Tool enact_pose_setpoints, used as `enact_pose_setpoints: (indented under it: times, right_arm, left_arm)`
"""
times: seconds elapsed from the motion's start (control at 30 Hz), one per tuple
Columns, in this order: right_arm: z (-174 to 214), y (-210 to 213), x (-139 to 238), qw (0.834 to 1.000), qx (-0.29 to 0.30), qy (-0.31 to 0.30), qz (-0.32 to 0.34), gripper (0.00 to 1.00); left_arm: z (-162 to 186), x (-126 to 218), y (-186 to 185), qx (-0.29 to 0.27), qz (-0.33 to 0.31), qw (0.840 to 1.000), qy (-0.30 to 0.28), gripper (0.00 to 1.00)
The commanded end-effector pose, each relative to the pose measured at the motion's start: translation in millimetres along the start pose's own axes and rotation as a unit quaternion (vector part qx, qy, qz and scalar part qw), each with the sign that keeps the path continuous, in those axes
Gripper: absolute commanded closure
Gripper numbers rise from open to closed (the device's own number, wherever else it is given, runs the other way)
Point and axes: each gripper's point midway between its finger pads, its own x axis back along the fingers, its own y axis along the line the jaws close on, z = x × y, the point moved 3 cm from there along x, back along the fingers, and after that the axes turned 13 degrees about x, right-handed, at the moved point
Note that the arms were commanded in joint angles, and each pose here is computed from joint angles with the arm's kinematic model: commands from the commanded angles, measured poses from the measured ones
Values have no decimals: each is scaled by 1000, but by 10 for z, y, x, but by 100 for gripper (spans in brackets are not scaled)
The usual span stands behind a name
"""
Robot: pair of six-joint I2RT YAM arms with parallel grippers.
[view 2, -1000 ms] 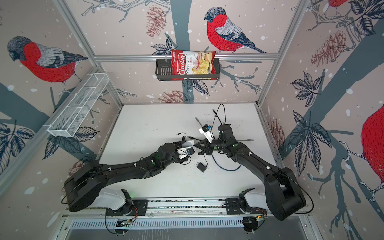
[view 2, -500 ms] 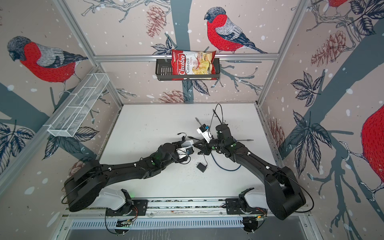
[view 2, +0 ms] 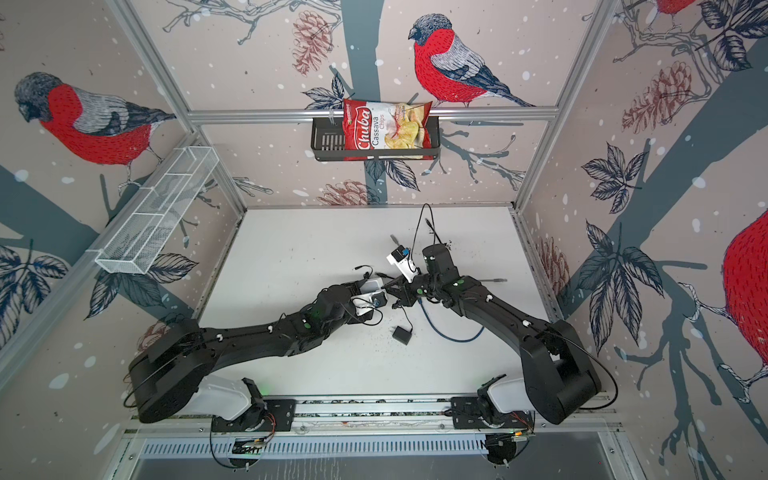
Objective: Insert the plug into the switch port
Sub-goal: 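Push the barrel plug into the router port while the left gripper holds the router, then open the right gripper and draw it back from the inserted plug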
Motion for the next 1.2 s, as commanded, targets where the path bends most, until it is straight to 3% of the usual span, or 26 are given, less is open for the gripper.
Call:
enact_pose_setpoints:
  times: [0.0,0.4,0.6,0.7,0.73,0.77,1.17]
  right_arm:
    - [-5,47,-44,1000,2,2,-12,96]
    - [-1,-123,40,1000,-2,-14,21,77]
    - [-40,-177,144,999,0,-29,40,60]
    - [-61,-213,224,998,1,-36,56,46]
    - [-77,-232,258,997,0,-40,63,19]
    - [-90,-247,295,997,1,-45,69,1]
    - [-158,-422,523,989,-7,-63,132,1]
  left_arm:
    - [-950,233,141,12,16,975,-221,60]
    - [-656,181,143,90,17,987,-128,61]
    - [-556,162,114,108,23,989,-95,61]
    - [-482,160,91,123,24,989,-75,62]
    - [-451,159,85,127,23,989,-67,62]
    - [-424,159,79,133,22,989,-59,62]
    - [-32,73,-54,196,31,977,77,64]
